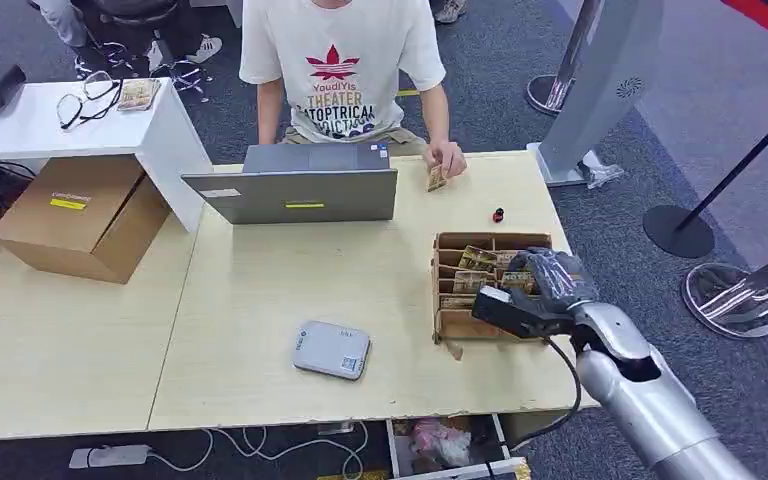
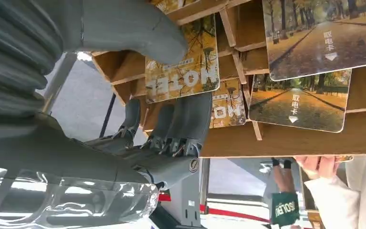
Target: Pass the card to the sensor for recognition and then transmit it.
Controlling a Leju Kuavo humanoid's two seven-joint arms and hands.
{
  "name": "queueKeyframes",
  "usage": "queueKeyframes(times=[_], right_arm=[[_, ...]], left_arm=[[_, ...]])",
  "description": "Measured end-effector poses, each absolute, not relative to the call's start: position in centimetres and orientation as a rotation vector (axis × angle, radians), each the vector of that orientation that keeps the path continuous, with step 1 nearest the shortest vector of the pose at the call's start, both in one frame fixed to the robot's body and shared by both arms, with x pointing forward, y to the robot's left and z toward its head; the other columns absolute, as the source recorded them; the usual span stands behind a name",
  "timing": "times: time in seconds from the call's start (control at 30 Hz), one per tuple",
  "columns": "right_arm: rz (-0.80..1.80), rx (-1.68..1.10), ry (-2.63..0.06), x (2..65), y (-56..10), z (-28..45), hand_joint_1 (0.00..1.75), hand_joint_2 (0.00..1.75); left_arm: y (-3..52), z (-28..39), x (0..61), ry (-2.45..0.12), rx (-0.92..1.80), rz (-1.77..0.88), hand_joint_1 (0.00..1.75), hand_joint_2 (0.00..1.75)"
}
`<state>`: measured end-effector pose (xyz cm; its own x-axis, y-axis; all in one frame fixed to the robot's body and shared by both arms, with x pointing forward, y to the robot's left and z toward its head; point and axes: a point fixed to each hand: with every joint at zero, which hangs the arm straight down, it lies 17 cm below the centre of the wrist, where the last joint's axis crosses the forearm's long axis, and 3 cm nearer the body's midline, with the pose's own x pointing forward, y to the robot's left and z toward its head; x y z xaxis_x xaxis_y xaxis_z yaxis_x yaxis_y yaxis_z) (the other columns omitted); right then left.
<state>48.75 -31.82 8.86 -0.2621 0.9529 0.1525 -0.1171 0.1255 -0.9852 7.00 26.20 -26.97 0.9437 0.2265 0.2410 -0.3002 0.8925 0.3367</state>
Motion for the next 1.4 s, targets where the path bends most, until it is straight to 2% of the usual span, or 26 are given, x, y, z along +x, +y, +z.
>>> queueKeyframes(times=[0.1,0.47,0.67,0.77,1.17,1.4], right_arm=[[1.343,-0.887,-1.387,48.8,-31.9,8.7,1.45,1.75],[1.346,-0.873,-1.394,49.0,-31.6,9.0,1.57,1.75],[1.340,-0.863,-1.399,49.3,-31.5,9.2,1.52,1.75],[1.335,-0.833,-1.395,49.4,-31.5,9.2,1.59,1.75],[1.329,-0.737,-1.392,51.0,-33.0,11.9,1.62,1.75],[1.317,-0.745,-1.415,52.3,-34.1,14.7,1.55,1.75]], left_arm=[[26.2,-27.0,7.0,-0.202,0.381,0.273,0.00,0.00],[26.4,-27.0,7.0,-0.200,0.385,0.268,0.00,0.00],[26.4,-26.9,7.1,-0.207,0.386,0.265,0.00,0.00],[26.4,-26.9,7.2,-0.210,0.386,0.264,0.00,0.00],[26.6,-26.7,7.8,-0.241,0.399,0.240,0.00,0.00],[26.6,-26.6,8.0,-0.253,0.408,0.220,0.00,0.00]])
